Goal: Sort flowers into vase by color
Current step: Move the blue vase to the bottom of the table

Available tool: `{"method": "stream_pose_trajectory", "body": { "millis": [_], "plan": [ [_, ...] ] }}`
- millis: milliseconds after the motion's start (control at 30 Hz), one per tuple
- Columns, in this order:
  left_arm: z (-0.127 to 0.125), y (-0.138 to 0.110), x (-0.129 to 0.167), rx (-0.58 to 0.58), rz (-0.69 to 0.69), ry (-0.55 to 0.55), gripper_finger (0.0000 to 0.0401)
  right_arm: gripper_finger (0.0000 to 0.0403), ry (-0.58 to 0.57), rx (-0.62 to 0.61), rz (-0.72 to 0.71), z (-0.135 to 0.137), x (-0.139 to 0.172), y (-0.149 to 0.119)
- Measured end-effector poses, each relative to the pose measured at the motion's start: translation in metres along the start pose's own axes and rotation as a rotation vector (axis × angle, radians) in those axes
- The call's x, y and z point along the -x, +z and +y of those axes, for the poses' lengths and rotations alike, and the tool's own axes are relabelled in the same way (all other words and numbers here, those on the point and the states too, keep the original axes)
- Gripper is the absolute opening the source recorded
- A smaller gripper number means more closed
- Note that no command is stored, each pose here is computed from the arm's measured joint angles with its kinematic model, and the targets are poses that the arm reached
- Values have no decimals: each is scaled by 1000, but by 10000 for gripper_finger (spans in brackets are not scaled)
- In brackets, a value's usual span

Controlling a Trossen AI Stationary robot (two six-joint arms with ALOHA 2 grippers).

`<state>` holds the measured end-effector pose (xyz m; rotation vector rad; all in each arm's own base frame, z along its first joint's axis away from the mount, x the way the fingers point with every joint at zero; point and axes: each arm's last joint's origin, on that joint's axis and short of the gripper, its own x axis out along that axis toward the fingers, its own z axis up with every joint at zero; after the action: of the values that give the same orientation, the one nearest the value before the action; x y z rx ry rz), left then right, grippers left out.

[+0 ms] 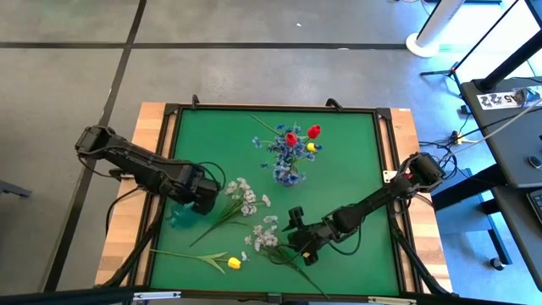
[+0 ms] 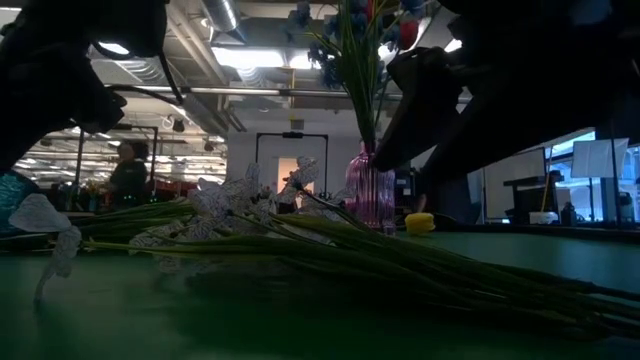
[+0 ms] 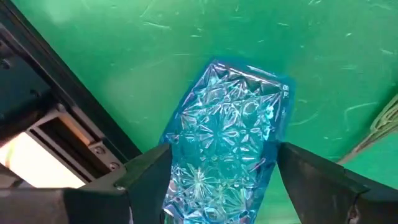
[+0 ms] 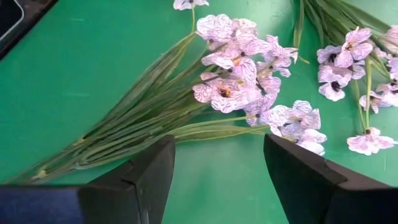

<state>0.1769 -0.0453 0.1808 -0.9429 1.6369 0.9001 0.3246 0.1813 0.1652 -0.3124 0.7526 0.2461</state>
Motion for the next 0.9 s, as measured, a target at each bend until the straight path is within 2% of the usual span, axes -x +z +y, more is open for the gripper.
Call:
{"method": "stream_pose_trajectory", "body": {
  "millis": [100, 233, 433, 600, 733, 900],
  "plan": [
    [-2, 0, 4, -9, -7, -5, 279, 246, 0, -16, -1, 0, 0, 0],
    [-8, -6, 14, -61, -88, -1, 279, 246, 0, -19, -4, 0, 0, 0],
    [-11, -16, 23, -87, -80, -6, 279, 246, -5, -46, -6, -3, -1, 1],
    [-9, -14, 16, -111, -126, 6, 279, 246, -10, -56, -2, -6, -1, 0],
    [-2, -8, 2, -61, -102, 29, 279, 246, -9, -62, -2, -5, -1, 0],
    [0, -6, 1, -42, -102, 47, 279, 246, -9, -80, -2, -5, -1, 0]
  ]
}}
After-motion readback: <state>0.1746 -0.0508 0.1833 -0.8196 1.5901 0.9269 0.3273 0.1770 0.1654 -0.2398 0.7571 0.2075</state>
